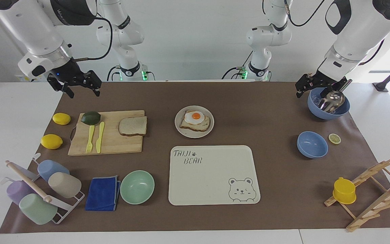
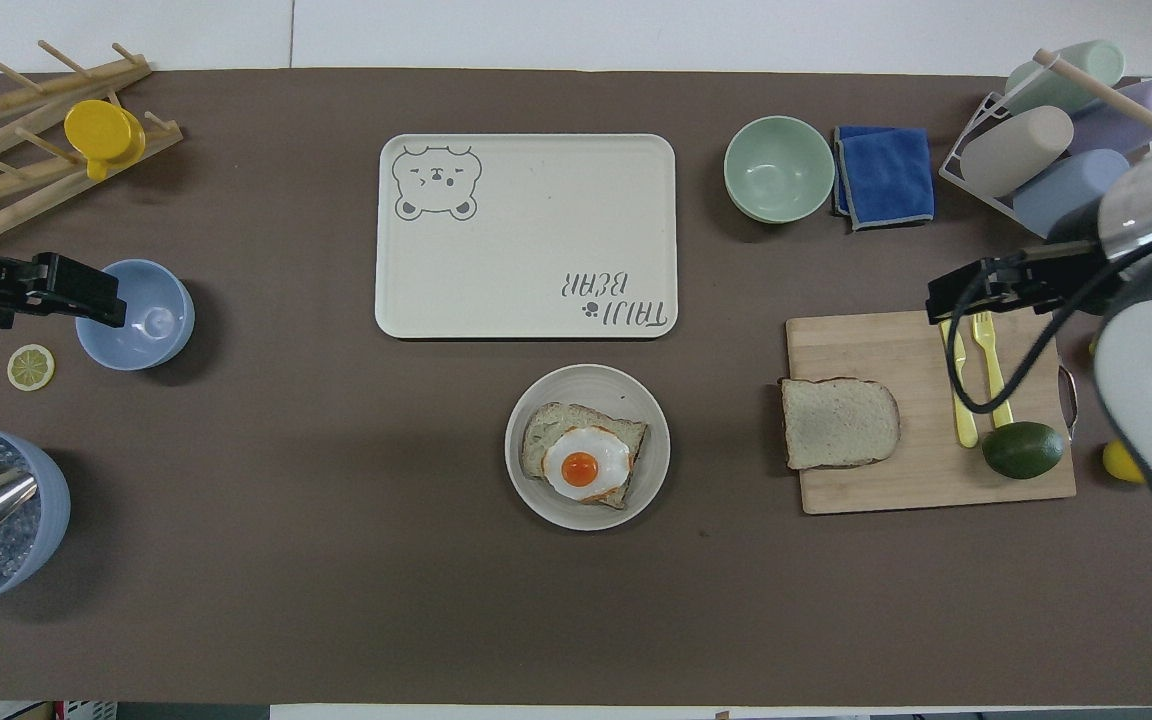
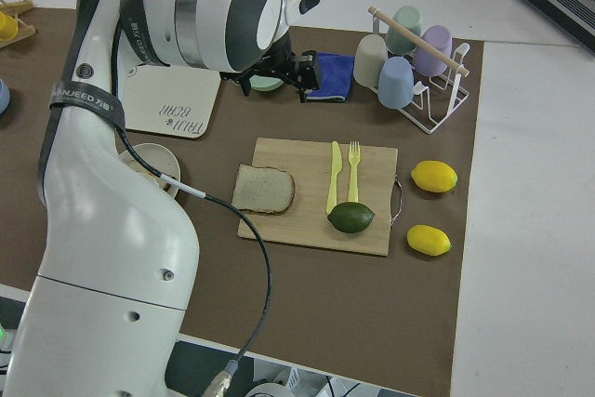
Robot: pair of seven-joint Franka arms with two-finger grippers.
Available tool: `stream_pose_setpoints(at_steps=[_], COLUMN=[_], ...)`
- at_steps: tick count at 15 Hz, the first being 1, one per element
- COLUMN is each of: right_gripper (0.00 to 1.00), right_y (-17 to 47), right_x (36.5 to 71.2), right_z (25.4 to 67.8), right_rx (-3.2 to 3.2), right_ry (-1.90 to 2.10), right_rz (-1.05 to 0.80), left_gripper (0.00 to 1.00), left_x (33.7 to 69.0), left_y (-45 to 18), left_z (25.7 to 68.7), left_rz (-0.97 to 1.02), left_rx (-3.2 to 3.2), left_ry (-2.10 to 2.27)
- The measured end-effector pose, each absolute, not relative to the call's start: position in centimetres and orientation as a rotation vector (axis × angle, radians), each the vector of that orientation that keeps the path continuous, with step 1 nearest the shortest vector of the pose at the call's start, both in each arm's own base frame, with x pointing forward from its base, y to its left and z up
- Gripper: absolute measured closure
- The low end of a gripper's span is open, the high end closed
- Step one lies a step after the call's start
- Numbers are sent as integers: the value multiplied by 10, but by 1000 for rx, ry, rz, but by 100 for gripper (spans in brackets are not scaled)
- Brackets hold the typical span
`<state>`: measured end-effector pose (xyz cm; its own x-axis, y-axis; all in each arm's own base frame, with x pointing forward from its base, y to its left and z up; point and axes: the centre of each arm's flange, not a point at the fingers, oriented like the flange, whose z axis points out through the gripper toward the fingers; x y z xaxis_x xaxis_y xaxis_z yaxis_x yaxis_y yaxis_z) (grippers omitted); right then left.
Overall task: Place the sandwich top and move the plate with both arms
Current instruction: 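Reach the right gripper down to the bread slice on the cutting board, then grasp the bread slice with the right gripper and lift it, then carry the bread slice with the right gripper over the egg plate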
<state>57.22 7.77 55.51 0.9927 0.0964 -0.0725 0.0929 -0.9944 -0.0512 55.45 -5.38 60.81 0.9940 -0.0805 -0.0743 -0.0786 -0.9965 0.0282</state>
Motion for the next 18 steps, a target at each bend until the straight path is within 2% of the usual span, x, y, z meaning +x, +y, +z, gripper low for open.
stream_pose_setpoints(at_steps=[3,6,13,18], right_gripper=[0,0,0,3], right_y=[135,158,216,207], right_x=[590,583,525,503], right_z=[481,414,320,279], right_rx=[-3232,-3283,-3499,-3598], right_ry=[-208,-182,-229,-349], right_rz=[147,209,273,316], left_gripper=[0,0,0,0], left_x=[554,554,554,554], left_y=[-54,-54,-54,-54], left_z=[608,608,608,608], left_rz=[-118,-118,-118,-118], left_rx=[3112,3112,3112,3112], left_ry=[-124,-124,-124,-124])
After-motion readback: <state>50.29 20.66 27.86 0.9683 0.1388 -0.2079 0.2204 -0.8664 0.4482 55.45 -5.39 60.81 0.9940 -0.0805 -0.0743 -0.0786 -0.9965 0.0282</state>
